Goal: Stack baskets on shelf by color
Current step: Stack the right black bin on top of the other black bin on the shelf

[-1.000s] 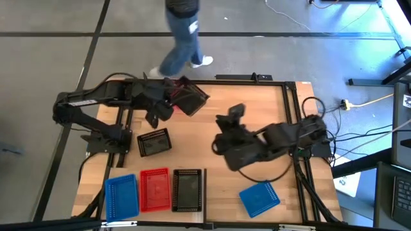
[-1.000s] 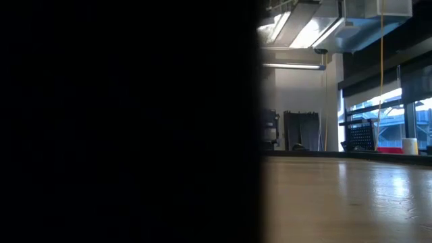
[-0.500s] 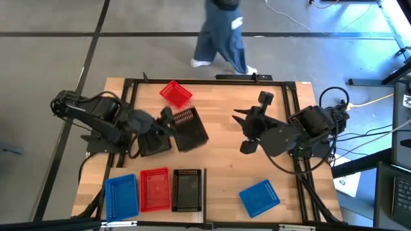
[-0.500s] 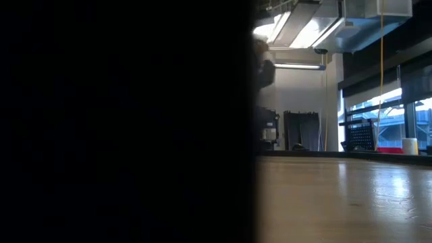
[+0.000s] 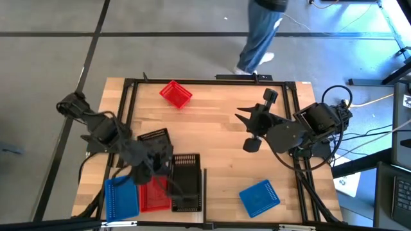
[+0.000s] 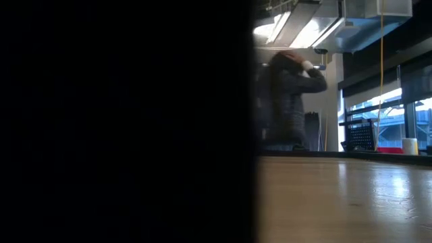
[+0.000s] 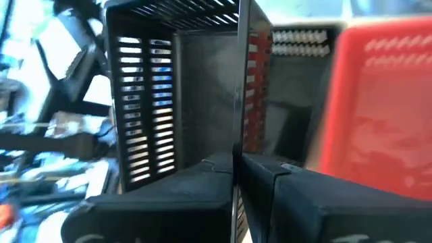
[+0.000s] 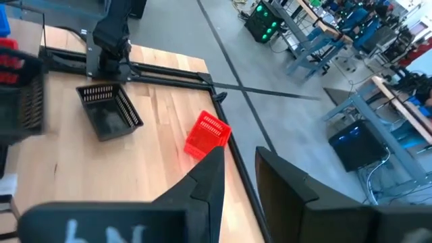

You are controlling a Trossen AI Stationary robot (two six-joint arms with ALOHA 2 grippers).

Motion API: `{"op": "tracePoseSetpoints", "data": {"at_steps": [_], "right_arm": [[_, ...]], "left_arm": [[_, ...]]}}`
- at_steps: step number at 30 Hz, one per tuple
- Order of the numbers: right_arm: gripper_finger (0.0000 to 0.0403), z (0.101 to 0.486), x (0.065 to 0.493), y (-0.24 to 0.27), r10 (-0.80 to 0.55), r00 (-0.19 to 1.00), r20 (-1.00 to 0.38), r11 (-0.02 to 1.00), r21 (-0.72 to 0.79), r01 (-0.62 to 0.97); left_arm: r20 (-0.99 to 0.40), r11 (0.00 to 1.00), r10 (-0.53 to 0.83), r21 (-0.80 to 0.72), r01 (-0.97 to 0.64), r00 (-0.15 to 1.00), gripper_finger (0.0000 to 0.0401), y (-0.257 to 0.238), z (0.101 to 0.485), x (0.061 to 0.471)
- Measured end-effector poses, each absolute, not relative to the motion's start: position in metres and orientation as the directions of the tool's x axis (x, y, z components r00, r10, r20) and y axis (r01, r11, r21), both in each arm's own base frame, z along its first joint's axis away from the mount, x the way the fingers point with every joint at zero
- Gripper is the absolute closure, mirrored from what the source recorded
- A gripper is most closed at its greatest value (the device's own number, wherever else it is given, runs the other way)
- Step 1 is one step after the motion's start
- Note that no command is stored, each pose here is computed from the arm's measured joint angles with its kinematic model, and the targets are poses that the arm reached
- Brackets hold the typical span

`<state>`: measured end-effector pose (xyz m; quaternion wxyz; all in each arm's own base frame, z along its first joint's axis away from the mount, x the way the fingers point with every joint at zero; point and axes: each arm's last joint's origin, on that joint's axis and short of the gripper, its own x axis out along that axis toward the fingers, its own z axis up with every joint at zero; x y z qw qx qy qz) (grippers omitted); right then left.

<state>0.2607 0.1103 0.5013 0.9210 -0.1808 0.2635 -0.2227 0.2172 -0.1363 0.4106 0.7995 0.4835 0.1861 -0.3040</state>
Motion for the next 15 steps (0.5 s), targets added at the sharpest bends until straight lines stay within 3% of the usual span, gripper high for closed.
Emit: {"op": "tracePoseSetpoints", "data": {"at_steps": [15], "right_arm": [[0.0316, 0.501, 0.261, 0.110, -0.506, 0.762, -0.405, 0.842, -0.424, 0.334]], "left_arm": [[-0.663, 0.309, -0.341, 0.591, 0.745, 0.667, 0.0401, -0.175, 0.382, 0.236]]}}
